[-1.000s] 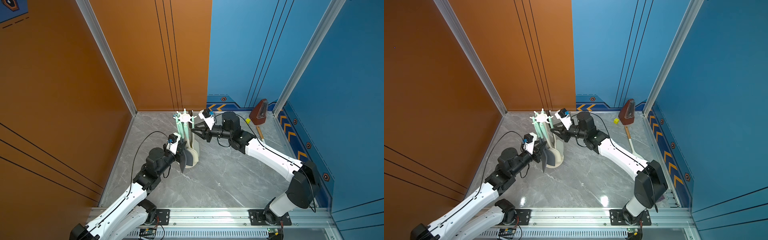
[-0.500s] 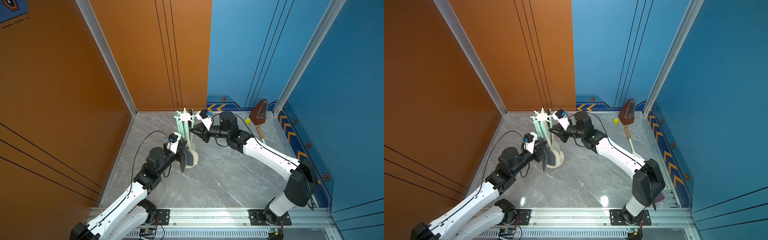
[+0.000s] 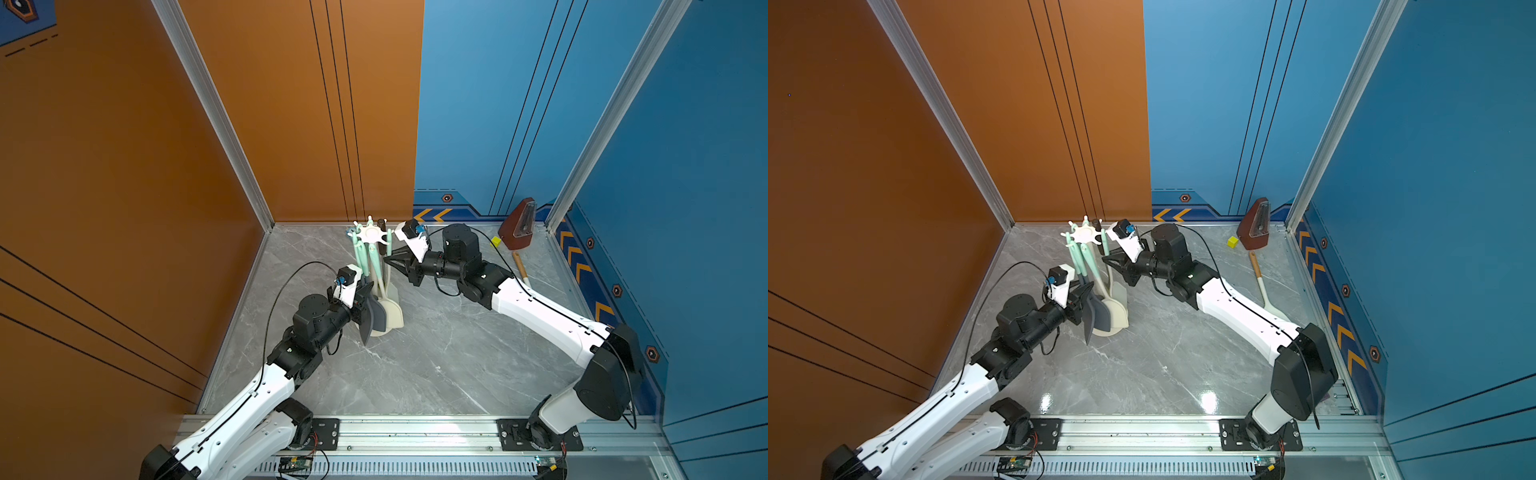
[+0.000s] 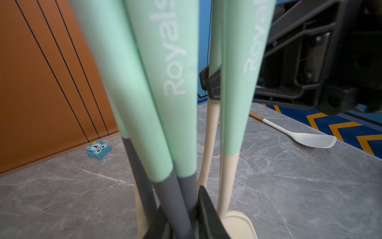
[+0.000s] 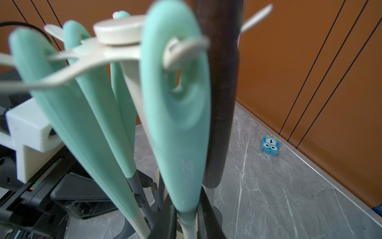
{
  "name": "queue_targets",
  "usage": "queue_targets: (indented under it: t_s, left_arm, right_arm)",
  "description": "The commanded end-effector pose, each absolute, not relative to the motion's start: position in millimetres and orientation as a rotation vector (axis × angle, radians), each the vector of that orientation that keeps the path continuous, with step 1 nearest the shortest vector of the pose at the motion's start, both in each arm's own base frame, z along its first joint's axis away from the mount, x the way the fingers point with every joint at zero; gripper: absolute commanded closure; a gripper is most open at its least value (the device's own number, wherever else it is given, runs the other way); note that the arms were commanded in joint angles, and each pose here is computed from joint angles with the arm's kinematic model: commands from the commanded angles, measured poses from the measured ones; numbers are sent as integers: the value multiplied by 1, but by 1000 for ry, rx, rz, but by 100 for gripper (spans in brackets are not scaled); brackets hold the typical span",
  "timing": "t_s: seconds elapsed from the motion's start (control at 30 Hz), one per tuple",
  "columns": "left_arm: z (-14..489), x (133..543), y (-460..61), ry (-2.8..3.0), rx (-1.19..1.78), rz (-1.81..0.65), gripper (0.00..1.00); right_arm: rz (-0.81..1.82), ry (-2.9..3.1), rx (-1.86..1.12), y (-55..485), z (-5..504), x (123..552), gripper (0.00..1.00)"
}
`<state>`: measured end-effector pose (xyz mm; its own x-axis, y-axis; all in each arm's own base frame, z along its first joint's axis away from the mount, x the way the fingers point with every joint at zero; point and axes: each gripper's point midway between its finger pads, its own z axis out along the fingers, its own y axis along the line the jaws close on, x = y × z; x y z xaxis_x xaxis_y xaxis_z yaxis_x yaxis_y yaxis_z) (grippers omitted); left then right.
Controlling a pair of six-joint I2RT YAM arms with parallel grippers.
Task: Take the spatula off the kitchen utensil rack
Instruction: Take off the spatula from the rack.
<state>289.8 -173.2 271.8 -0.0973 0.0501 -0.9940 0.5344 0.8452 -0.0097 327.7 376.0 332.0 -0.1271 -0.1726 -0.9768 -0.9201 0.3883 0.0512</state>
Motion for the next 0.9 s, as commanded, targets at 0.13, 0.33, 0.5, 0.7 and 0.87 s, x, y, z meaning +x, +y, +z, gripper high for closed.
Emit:
queue_targets:
  t_s: [0.13, 0.33, 0.5, 0.7, 0.87]
  left_arm:
    - [267, 291, -170, 1643, 493, -376, 79]
    - [265, 291, -169, 1646, 493, -374, 79]
    - [265, 291, -169, 1647, 492, -376, 79]
    - [263, 290, -168, 1649, 490, -374, 79]
    - [263, 290, -169, 1648, 491, -377, 79]
  right_arm:
    - [788, 1565, -963, 362, 346, 331, 99]
    - [750, 1585, -944, 354, 345, 336, 100]
    - [731, 1598, -922, 347, 343, 340, 100]
    - [721, 1595, -877, 335, 347, 343, 100]
    - [700, 1605, -830, 320, 350, 348, 100]
